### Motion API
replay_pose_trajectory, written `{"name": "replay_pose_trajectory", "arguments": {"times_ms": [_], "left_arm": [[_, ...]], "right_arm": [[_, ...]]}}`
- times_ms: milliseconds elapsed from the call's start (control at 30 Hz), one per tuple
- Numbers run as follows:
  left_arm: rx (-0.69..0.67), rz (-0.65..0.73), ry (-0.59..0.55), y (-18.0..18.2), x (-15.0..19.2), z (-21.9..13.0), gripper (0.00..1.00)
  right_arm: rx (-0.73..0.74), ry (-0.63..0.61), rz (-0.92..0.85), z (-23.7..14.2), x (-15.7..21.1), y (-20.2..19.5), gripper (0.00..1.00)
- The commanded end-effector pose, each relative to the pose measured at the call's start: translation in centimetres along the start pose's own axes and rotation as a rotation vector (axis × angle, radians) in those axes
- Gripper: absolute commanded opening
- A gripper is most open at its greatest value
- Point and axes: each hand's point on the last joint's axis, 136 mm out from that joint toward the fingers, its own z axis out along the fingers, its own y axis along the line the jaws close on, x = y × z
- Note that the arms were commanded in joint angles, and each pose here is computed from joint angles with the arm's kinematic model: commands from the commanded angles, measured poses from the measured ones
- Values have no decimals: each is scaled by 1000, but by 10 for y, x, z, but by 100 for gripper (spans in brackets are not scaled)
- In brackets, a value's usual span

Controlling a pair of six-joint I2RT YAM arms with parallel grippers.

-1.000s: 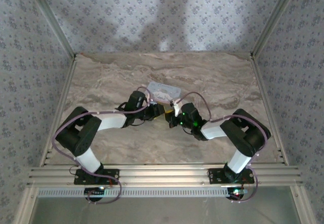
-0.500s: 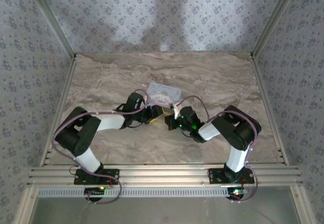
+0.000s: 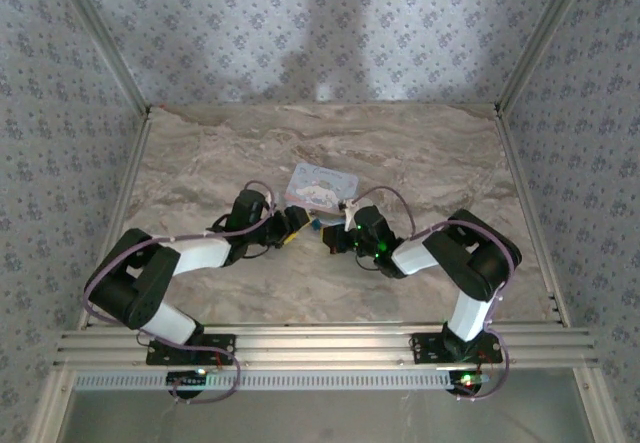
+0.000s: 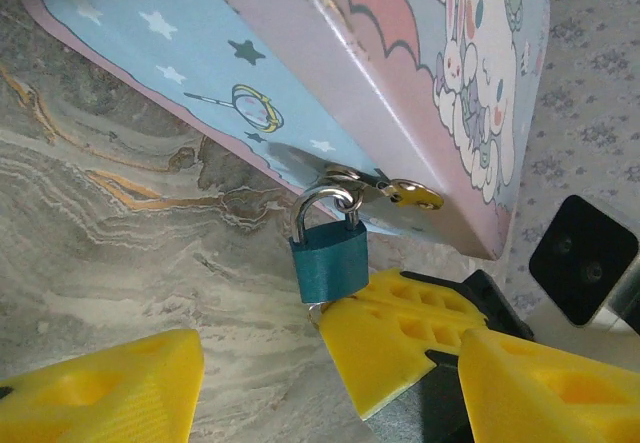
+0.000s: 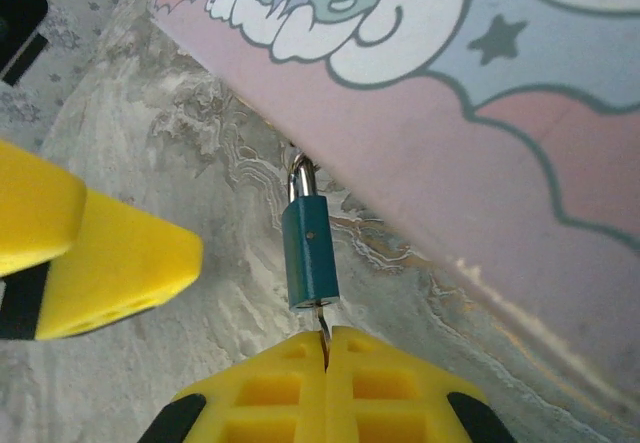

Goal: Unlock a padlock with a key

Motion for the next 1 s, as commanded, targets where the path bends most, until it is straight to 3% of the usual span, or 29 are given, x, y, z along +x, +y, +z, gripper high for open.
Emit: {"name": "replay_pose_trajectory", "arguments": {"times_ms": [0,800,967], "left_arm": [[46,-39,-33,-9,-5,-3,68],[125,-128,10,-13,4,29,46],[126,-139,10,-12,5,33,36]], "right_arm": [[-53,9,86,-2,-10,17,0],[-129,27,276,-2,-24,32,0],[-131,27,289,-2,-24,32,0]]}}
